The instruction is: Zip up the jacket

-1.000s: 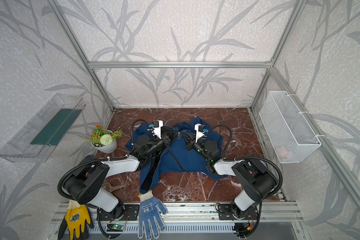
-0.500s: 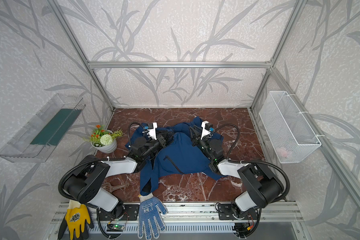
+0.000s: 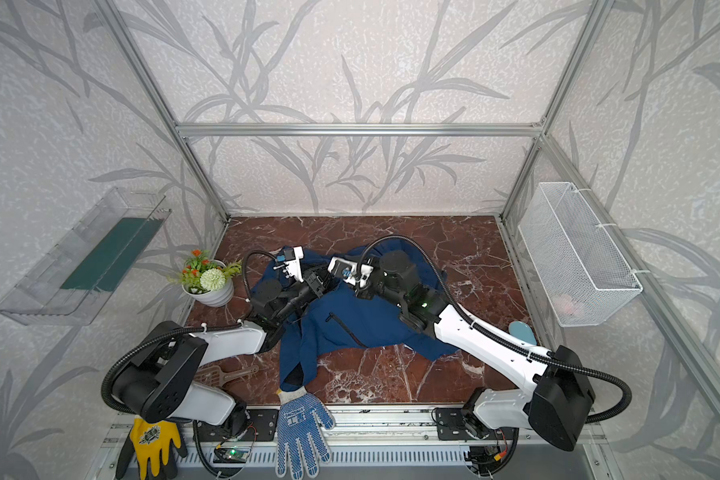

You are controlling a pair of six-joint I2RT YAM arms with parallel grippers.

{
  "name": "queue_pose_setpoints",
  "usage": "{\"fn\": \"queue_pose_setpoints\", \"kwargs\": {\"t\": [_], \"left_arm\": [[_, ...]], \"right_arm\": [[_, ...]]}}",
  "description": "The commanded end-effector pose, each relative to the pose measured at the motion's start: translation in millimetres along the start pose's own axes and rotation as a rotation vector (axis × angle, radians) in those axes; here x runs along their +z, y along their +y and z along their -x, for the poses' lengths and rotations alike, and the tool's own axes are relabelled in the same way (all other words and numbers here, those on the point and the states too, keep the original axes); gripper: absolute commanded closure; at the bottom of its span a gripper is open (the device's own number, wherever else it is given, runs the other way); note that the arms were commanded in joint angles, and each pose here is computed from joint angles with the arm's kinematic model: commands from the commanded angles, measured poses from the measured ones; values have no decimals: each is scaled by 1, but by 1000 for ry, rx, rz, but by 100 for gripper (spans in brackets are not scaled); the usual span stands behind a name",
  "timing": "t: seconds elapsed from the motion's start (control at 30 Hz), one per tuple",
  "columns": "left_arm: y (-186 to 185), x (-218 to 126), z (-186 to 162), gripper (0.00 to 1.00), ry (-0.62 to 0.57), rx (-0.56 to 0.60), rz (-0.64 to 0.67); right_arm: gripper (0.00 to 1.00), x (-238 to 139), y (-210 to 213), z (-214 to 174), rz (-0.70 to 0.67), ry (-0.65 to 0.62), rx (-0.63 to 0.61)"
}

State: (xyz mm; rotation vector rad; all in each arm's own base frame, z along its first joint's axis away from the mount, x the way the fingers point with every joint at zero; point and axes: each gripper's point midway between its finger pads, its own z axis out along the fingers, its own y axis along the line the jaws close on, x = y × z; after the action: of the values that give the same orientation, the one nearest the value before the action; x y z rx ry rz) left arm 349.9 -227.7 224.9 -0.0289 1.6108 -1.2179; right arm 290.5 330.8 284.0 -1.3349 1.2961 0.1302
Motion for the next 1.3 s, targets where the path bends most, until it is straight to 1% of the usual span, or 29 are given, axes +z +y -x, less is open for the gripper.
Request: {"fn": "queue_pose_setpoints", "kwargs": {"t": [0.0,0.1,0.33,0.5,0.53,0.6,0.67,0.87,0.97,1.27], "left_arm": [[-20,-9,16,100,-44,-15,-75],[-24,-12,18,100,-42,-26,-89],[-28,-16,18,100,-28,-40,-93],[-30,-19,20,100,-14,-44,-92],[-29,-20,21,100,-10,-46,-87],[-30,-22,22,100,-5,-46,-86],[-30,-23,22,100,5,-53,-85],[-33,-24,24,100,20,-71,-87],[-36,-25,25,100,22,-77,-93],[-36,-29,28,100,23,-78,-84]], "right_arm": [[63,0,16,-2,91,56,-220],[63,8,21,1,94,102,-286],[63,21,31,18,34,66,-350],[63,14,20,44,6,-26,-297],[63,11,19,49,19,-40,-284],[63,7,13,59,23,-60,-265],[64,8,8,63,18,-52,-272],[66,20,-7,58,-21,-16,-287],[68,30,-9,46,-28,32,-317],[69,38,5,19,29,76,-309]]}}
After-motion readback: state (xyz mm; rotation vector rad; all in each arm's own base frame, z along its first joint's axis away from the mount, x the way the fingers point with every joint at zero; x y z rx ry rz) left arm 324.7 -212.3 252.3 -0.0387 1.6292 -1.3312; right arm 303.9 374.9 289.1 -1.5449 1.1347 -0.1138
